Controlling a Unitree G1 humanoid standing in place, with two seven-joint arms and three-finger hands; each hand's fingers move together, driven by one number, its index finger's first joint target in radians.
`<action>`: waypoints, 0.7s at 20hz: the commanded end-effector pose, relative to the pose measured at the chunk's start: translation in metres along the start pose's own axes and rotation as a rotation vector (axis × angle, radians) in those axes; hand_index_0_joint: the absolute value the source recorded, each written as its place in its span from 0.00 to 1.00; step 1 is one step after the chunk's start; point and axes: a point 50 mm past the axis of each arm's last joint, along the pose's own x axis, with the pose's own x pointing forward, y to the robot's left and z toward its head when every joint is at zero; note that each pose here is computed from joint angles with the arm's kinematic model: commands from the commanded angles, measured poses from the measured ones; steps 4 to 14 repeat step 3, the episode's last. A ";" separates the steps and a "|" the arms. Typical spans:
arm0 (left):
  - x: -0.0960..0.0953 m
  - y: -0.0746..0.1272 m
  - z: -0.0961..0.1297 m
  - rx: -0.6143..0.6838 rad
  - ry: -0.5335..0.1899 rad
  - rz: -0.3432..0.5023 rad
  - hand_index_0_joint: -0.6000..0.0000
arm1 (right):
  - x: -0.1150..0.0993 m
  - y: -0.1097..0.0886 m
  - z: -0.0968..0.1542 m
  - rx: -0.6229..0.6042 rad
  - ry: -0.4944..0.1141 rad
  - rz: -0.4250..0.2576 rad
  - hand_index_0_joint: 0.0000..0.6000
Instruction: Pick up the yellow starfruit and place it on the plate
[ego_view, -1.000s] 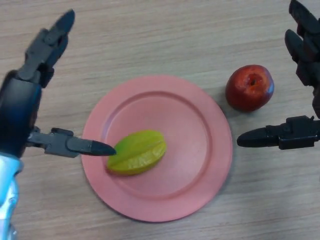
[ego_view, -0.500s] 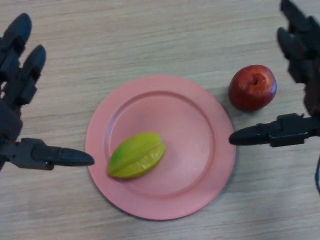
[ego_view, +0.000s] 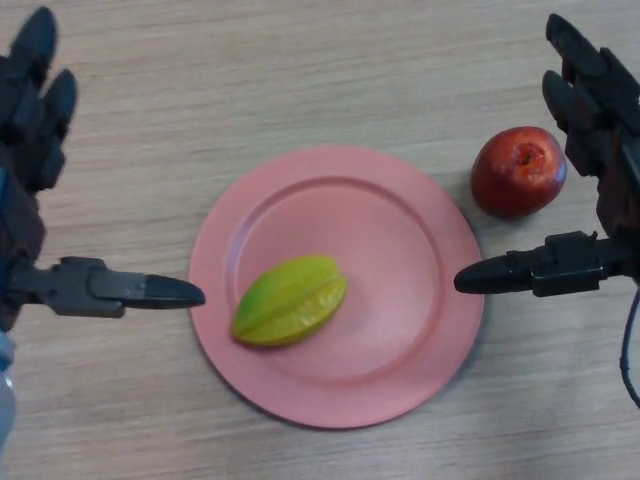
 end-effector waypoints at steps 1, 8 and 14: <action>-0.001 0.011 0.029 0.109 -0.164 0.060 1.00 | 0.000 -0.008 0.034 -0.013 -0.250 -0.048 0.00; 0.001 0.011 0.031 0.110 -0.160 0.058 1.00 | -0.002 -0.007 0.031 -0.008 -0.235 -0.034 0.00; 0.001 0.011 0.031 0.110 -0.160 0.058 1.00 | -0.002 -0.007 0.031 -0.008 -0.235 -0.034 0.00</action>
